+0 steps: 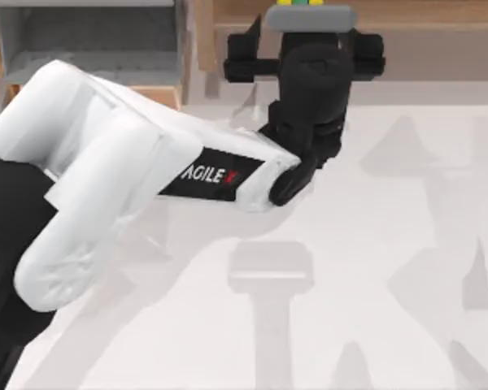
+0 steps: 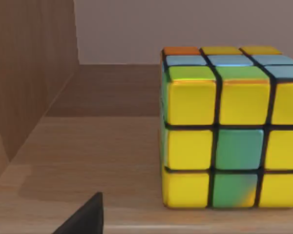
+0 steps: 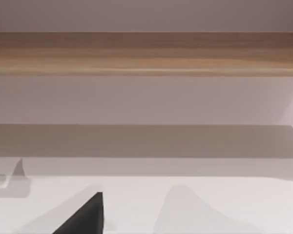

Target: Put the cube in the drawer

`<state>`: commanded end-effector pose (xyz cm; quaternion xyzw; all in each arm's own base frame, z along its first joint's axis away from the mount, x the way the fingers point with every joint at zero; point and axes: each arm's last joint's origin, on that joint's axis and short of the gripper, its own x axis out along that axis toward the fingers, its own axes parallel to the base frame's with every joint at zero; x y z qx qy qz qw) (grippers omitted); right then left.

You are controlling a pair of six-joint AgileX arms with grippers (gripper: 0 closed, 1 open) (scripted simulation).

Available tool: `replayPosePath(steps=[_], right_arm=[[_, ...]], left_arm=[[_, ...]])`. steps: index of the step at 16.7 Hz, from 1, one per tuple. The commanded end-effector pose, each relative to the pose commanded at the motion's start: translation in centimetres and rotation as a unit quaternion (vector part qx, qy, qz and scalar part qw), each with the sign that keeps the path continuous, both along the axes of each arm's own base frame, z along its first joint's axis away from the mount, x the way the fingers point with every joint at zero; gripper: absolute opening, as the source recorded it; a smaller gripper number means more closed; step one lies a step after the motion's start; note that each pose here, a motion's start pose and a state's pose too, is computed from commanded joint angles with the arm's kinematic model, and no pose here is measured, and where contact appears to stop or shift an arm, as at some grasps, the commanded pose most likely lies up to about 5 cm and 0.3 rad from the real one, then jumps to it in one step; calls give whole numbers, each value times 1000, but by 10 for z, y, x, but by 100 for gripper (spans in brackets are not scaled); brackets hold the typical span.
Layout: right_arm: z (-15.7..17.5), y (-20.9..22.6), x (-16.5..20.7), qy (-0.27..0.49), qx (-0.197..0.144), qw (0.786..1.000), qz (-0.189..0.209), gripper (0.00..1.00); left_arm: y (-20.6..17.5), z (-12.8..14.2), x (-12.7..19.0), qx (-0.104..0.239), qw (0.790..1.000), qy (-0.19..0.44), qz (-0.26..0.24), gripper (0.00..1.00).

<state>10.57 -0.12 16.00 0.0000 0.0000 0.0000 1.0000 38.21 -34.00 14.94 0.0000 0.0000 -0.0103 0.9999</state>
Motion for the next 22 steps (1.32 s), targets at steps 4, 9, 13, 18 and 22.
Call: replayPosePath(steps=[4, 9, 13, 18, 22], right_arm=[[0, 0, 0, 0, 0, 1000, 0, 100], [0, 0, 0, 0, 0, 1000, 0, 100], [0, 0, 0, 0, 0, 1000, 0, 100], [0, 0, 0, 0, 0, 1000, 0, 100], [0, 0, 0, 0, 0, 1000, 0, 100]], left_arm=[[-1, -1, 0, 0, 1000, 0, 0, 100], [-5, -10, 3, 1, 1000, 1, 0, 100], [-9, 0, 18, -5, 1000, -6, -1, 100], [-2, 1, 58, -2, 1000, -2, 1, 100], [-2, -1, 60, 0, 1000, 0, 0, 100]])
